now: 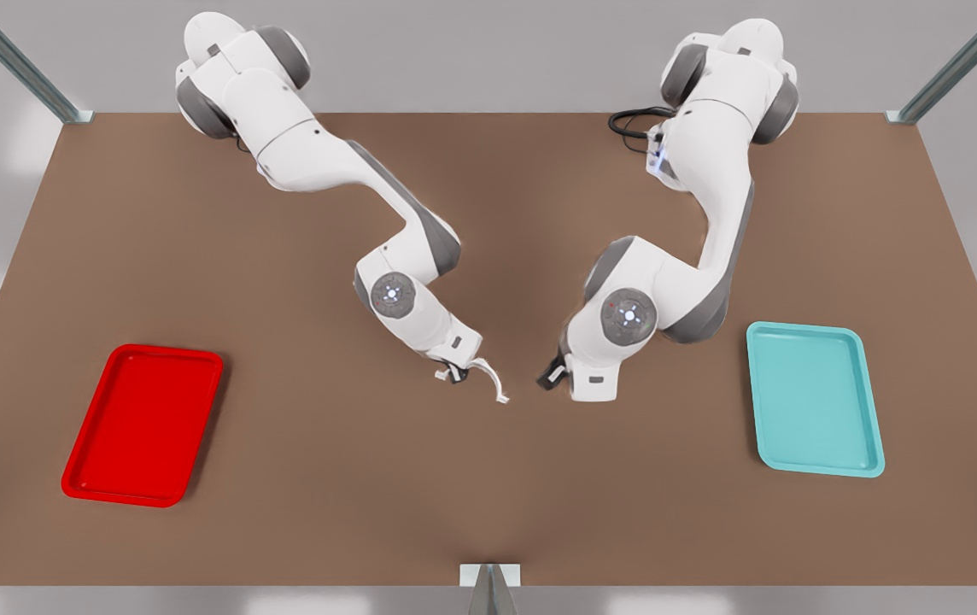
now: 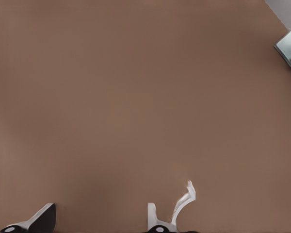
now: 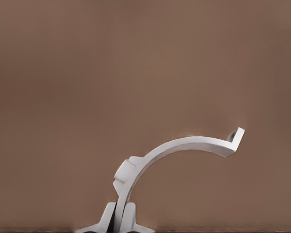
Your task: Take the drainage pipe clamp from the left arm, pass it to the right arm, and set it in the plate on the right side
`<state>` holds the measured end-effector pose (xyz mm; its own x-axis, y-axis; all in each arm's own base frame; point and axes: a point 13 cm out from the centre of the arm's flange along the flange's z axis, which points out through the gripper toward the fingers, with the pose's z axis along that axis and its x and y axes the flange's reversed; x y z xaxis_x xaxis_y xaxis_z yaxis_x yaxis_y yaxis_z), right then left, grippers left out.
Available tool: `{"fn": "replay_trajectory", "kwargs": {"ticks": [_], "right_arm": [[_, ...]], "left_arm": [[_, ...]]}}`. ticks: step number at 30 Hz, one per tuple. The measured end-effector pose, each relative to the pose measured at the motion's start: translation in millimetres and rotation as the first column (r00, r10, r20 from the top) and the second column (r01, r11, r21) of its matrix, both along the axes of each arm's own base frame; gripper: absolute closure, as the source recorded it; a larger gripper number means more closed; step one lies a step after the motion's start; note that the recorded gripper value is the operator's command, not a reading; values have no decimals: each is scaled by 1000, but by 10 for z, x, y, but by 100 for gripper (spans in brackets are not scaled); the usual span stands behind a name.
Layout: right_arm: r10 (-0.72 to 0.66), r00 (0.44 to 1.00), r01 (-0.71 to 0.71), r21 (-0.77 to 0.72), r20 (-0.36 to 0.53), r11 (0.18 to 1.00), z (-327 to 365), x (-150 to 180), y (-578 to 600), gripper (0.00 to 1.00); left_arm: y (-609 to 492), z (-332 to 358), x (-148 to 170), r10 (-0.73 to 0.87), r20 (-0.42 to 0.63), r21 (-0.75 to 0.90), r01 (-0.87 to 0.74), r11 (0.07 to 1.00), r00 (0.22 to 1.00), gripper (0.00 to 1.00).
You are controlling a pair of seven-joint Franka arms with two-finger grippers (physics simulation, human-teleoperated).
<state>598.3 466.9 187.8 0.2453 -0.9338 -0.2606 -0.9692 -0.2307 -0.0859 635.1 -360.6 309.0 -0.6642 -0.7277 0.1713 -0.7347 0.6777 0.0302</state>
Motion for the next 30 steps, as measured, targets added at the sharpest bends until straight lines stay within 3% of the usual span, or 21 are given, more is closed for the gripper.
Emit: {"fn": "replay_trajectory", "kwargs": {"ticks": [4, 6, 9, 11, 13, 18, 24, 25, 30], "right_arm": [[-177, 984, 176, -57, -3, 983, 381, 658, -1477, 79], [-254, 967, 252, -108, -9, 962, 570, 851, -2327, 79], [-334, 942, 322, -194, -37, 927, 655, 837, -3383, 79], [-378, 925, 357, -237, -48, 903, 637, 828, -3959, 79], [-412, 909, 385, -268, -54, 883, 553, 824, -4459, 79], [-452, 890, 420, -286, -57, 861, 268, 837, -5312, 79], [-466, 883, 433, -276, -64, 858, -117, 796, -5949, 79], [-457, 887, 426, -272, -62, 863, -127, 805, -5953, 0], [-419, 906, 391, -261, -57, 882, -177, 834, -5932, 0]], "left_arm": [[1419, 414, 245, 47, -41, 57, -44, 997, 998, 0], [1995, 524, 200, 36, -80, 72, -30, 997, 996, 0], [2480, 794, -581, -67, -153, 85, 80, 993, 986, 0], [2557, 809, -731, -153, -172, 67, 166, 984, 973, 0], [2495, 813, -802, -247, -182, 45, 259, 965, 952, 0], [2380, 1227, -487, -426, -93, 31, 431, 902, 900, 0], [2595, 1226, -500, -528, -123, -16, 531, 847, 840, 0], [2606, 1224, -512, -544, -125, -24, 546, 837, 829, 0], [2645, 1226, -544, -611, -126, -54, 610, 790, 781, 0]]}}
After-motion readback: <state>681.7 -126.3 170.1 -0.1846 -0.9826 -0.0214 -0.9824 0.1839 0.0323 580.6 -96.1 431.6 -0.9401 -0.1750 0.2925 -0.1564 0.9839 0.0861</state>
